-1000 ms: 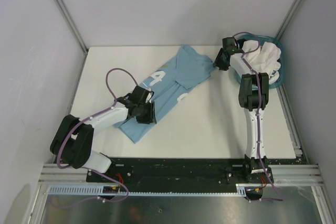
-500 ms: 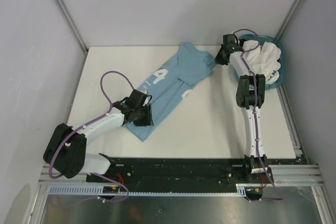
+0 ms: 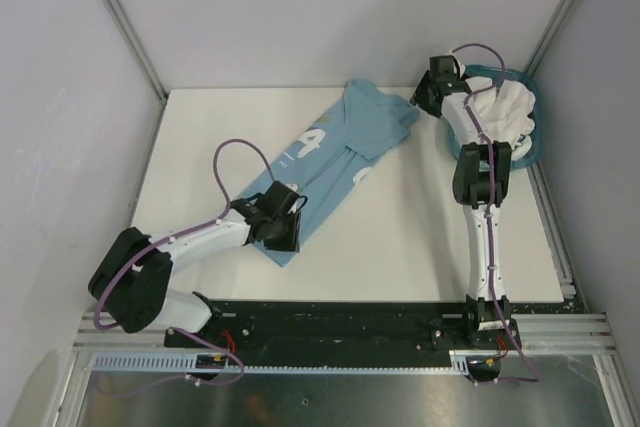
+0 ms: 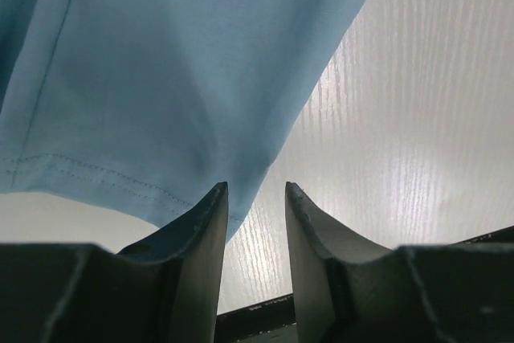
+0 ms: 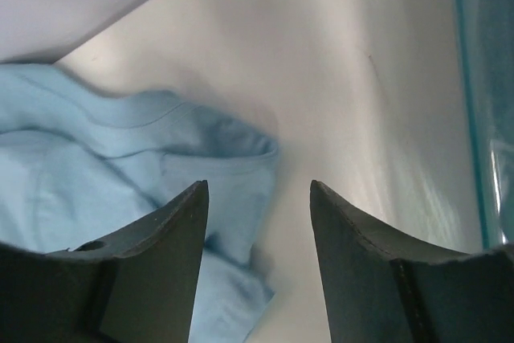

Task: Fold and stack the t-shirts
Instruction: Rotate the tshirt 80 degrees

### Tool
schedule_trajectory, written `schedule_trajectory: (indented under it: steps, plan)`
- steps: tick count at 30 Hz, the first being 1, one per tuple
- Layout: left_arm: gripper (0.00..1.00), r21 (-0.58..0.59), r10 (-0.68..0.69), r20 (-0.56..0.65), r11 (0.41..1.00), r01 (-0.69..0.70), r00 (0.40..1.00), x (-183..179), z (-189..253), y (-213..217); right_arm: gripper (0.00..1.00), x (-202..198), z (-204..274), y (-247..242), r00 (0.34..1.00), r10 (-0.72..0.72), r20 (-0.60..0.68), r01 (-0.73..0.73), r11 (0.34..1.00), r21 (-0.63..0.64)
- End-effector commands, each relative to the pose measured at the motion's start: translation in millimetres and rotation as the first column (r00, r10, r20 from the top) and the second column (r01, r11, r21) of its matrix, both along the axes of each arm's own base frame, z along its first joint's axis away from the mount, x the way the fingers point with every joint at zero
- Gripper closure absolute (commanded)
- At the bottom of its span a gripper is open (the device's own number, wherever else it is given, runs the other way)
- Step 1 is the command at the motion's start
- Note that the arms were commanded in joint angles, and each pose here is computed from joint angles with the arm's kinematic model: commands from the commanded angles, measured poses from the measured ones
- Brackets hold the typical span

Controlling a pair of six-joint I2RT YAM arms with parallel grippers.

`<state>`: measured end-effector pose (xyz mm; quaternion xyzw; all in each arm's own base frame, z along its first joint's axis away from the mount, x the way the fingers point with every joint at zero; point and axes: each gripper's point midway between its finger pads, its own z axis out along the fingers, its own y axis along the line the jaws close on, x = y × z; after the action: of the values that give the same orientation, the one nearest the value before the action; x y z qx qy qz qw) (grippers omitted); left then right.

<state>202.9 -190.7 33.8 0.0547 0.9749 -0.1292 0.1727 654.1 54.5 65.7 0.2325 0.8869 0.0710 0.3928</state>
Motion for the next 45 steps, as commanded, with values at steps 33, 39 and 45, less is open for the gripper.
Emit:
schedule_trajectory:
  steps: [33,39,45]
  plan:
    - [1.0,0.013,-0.186,-0.028,0.982,0.186,0.982,-42.8,2.8,-113.5,0.55,-239.3,134.7,42.1,0.988,0.138,0.075,-0.145,0.985,0.09]
    - [1.0,-0.049,-0.275,-0.041,0.961,0.273,0.961,-60.8,8.6,-179.2,0.55,-292.6,111.9,25.7,0.989,0.149,0.006,-0.149,0.986,0.08]
    - [0.64,-0.11,-0.282,-0.052,0.955,0.275,0.958,-73.6,24.2,-187.4,0.53,-346.0,94.9,19.6,0.987,0.156,-0.048,-0.152,0.985,0.081]
